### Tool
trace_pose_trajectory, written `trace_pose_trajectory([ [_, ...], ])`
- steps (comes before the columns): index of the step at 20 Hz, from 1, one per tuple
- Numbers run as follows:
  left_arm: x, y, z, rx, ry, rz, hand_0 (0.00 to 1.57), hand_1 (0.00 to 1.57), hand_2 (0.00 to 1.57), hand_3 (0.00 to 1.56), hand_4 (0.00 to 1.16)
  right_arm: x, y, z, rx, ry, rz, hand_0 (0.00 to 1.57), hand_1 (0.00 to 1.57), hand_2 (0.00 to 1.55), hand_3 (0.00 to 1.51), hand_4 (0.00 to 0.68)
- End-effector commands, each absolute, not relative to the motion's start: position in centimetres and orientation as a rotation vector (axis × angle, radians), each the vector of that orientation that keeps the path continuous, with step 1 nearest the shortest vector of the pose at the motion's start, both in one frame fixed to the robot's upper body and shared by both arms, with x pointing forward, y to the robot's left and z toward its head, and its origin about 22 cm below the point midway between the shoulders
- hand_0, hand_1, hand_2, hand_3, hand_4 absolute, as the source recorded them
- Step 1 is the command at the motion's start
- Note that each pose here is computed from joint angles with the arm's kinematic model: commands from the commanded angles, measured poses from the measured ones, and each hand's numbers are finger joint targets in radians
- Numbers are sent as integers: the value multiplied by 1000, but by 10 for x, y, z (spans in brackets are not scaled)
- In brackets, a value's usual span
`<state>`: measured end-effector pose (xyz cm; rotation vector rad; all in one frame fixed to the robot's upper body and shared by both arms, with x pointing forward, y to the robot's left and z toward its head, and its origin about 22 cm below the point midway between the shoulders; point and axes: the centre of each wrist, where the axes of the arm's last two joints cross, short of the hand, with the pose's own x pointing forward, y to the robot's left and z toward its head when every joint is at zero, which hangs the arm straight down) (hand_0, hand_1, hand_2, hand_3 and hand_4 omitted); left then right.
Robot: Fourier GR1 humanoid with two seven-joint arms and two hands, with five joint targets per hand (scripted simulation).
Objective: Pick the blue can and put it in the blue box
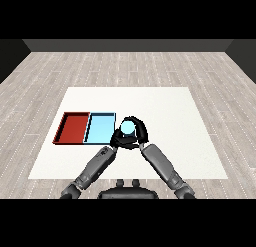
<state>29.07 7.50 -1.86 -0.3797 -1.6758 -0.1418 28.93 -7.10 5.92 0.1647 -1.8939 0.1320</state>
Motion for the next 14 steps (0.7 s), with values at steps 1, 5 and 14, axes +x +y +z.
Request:
trace_pose_trajectory([
  [1, 284, 63, -1, -317, -1640, -165, 0, 0, 0, 0, 476, 295, -86, 61, 190, -1909, 77, 1484, 1484, 1467, 1394, 592],
  [5, 300, 63, -17, -261, -1651, -59, 0, 0, 103, 0, 602, 296, -58, 64, 236, -1893, 61, 1469, 1469, 1454, 1393, 607],
  [14, 290, 68, -45, -358, -1655, 57, 1571, 1571, 1571, 1499, 914, 279, -66, 61, 273, -1903, 17, 1444, 1444, 1441, 1394, 617],
])
